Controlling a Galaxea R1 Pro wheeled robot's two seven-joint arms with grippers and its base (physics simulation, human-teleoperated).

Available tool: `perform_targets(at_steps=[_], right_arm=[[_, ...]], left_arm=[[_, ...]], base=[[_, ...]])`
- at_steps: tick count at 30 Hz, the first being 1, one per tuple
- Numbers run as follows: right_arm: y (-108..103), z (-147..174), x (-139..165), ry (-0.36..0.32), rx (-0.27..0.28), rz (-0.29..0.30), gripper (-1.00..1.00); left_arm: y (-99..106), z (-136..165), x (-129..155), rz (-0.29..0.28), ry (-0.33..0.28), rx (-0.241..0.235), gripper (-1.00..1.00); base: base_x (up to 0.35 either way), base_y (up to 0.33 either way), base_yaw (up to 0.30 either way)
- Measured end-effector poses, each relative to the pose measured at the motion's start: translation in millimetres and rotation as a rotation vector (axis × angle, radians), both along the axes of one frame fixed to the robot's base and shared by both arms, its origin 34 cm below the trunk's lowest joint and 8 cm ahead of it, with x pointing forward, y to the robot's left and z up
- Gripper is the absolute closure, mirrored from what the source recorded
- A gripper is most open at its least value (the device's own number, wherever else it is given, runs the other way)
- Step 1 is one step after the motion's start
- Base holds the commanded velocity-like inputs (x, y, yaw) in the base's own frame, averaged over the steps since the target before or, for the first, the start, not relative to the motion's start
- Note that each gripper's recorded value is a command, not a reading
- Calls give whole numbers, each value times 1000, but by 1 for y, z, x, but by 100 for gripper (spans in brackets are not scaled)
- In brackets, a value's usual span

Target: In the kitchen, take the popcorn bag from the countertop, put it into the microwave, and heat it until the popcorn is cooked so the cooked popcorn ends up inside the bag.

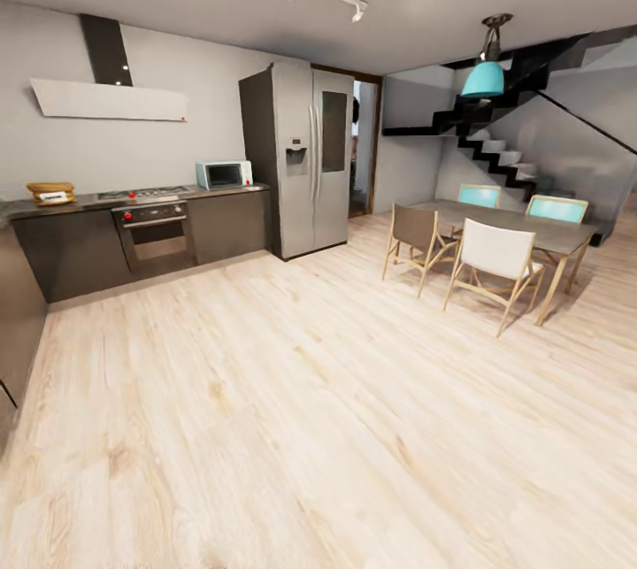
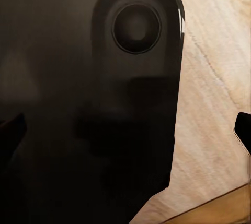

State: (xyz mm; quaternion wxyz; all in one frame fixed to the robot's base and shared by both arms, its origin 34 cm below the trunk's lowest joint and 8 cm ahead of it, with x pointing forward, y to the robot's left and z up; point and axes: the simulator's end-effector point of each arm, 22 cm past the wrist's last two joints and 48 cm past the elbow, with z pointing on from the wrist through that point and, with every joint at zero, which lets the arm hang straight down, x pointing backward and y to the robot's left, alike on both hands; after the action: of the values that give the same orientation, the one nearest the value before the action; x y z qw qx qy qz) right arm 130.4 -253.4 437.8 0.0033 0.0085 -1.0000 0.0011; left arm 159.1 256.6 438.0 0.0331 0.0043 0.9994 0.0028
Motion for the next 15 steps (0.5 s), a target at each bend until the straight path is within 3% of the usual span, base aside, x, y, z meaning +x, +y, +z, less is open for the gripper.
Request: perform_targets(at_steps=[15], right_arm=[[0, 0, 0, 0, 0, 0, -100]], left_arm=[[0, 0, 0, 0, 0, 0, -100]], base=[[0, 0, 274]])
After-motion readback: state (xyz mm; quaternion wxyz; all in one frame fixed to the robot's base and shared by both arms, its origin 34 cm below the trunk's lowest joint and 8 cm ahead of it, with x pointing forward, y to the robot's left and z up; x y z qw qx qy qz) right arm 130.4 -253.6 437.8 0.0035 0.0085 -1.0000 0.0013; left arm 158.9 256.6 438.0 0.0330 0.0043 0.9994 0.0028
